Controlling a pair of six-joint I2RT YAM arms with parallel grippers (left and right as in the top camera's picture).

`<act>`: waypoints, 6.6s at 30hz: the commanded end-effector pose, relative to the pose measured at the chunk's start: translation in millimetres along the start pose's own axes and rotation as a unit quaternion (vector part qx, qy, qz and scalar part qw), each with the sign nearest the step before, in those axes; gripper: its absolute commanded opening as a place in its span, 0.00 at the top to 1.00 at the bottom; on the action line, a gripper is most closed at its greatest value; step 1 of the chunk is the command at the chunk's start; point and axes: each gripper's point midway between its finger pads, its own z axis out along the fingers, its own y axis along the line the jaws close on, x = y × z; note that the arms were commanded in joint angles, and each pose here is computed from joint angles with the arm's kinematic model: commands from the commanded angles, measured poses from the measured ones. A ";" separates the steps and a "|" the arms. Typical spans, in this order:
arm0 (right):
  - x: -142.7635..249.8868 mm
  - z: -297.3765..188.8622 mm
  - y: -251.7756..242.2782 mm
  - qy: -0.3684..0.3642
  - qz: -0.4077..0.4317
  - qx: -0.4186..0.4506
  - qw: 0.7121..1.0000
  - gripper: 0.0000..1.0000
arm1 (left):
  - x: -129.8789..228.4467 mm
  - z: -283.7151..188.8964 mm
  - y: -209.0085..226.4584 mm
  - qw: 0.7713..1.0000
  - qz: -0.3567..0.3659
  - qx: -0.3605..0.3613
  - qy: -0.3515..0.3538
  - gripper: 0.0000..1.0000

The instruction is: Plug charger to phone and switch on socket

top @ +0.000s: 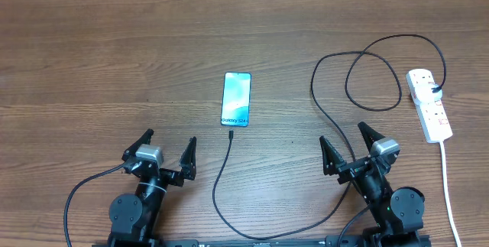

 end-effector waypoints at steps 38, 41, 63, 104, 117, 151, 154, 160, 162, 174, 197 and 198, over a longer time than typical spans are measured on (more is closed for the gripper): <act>1.2 0.1 0.7 -0.003 0.000 -0.002 1.000 0.00 | -0.3 -0.4 -0.8 1.000 0.010 0.001 -0.003 0.00; 1.2 0.1 0.7 -0.003 0.000 -0.002 1.000 0.00 | -0.3 -0.4 -0.8 1.000 0.010 0.001 -0.003 0.00; 1.2 0.1 0.7 -0.003 0.000 -0.002 1.000 0.00 | -0.3 -0.4 -0.8 1.000 0.010 0.001 -0.003 0.00; 1.2 0.1 0.7 -0.003 0.000 -0.002 1.000 0.00 | -0.3 -0.4 -0.8 1.000 0.010 0.001 -0.003 0.00; 1.2 0.1 0.7 -0.003 0.000 -0.002 1.000 0.00 | -0.2 -0.4 -0.8 1.000 0.010 0.001 -0.002 0.00; 1.2 0.1 0.7 -0.003 0.000 -0.002 1.000 0.00 | -0.2 -0.4 -0.8 1.000 0.010 0.001 -0.002 0.00; 1.2 0.1 0.7 -0.003 0.000 -0.002 1.000 0.00 | -0.3 -0.4 -0.8 1.000 0.010 0.001 -0.003 0.00; 1.2 0.1 0.7 -0.003 0.000 -0.002 1.000 0.00 | -0.2 -0.4 -0.8 1.000 0.010 0.001 -0.002 0.00; 1.2 0.1 0.7 -0.003 0.000 -0.002 1.000 0.00 | -0.3 -0.4 -0.8 1.000 0.010 0.001 -0.003 0.00; 1.2 0.1 0.7 -0.003 0.000 -0.002 1.000 0.00 | -0.3 -0.4 -0.8 1.000 0.010 0.001 -0.003 0.00; 1.3 0.1 0.7 -0.003 0.000 -0.002 1.000 0.00 | -0.5 -1.2 16.0 0.998 0.042 -0.047 -0.003 0.00; 1.3 0.1 0.7 -0.003 0.000 -0.002 1.000 0.00 | -0.5 -1.2 15.9 0.998 0.042 -0.047 -0.003 0.00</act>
